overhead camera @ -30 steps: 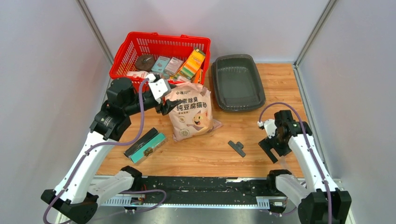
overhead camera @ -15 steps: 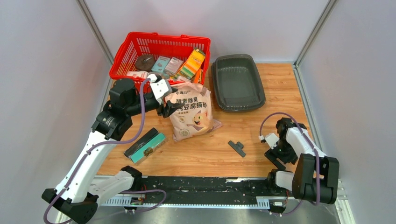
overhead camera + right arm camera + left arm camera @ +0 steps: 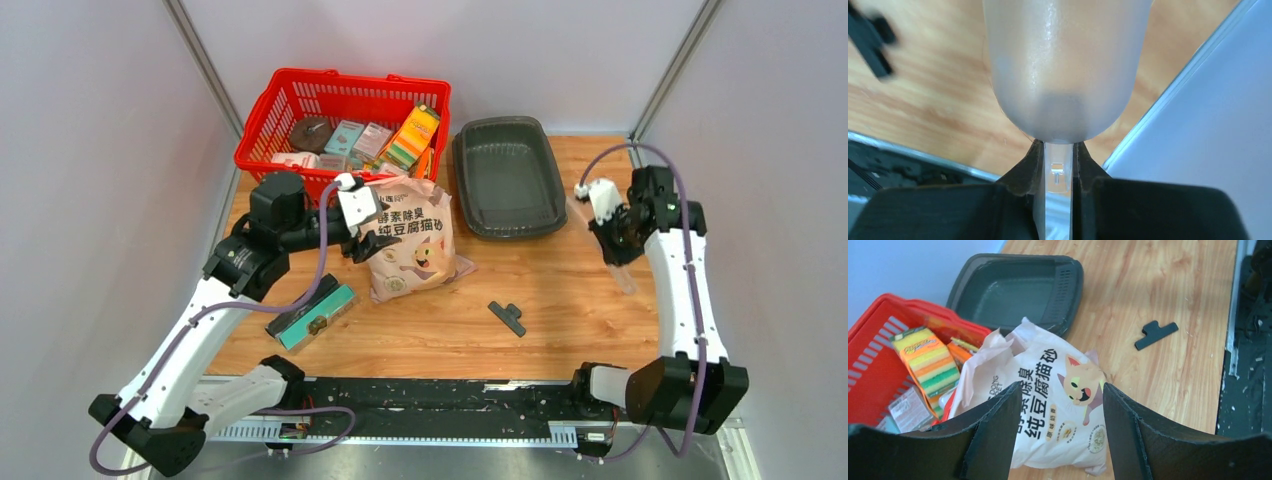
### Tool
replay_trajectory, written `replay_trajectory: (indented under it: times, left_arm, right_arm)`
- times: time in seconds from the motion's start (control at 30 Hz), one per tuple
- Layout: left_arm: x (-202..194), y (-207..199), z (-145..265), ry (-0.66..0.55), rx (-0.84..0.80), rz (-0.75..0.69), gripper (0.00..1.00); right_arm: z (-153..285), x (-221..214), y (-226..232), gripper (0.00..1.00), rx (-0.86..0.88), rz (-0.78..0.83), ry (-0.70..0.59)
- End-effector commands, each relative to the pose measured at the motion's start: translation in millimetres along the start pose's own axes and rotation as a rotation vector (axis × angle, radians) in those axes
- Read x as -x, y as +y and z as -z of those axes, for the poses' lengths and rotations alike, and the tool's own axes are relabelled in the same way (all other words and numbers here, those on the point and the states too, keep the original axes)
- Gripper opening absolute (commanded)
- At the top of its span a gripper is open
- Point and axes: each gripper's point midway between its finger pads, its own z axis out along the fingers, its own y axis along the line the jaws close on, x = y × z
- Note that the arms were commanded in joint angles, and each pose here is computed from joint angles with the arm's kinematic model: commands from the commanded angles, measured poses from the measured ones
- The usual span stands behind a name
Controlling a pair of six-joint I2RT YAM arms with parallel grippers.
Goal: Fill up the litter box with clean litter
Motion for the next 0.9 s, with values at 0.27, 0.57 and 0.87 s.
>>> replay_trajectory:
  times: [0.27,0.57,0.87]
  left_arm:
    - [41.5,-8.5,-25.1,-0.04,-0.091,-0.656,0.68]
    - [51.8,-8.2,-38.7,-0.12,-0.052,-1.071,0.7]
    - [61.3,4.7,-52.5,-0.145,0.039,-1.268,0.66]
  right_arm:
    - [126.8,123.7,158.9,0.0,0.701,0.245,-0.448]
    - [141.6,140.5,214.6,0.0,0.963,0.388,-0.394]
    - [132.5,138.1,231.0,0.0,0.958,0.478,-0.328]
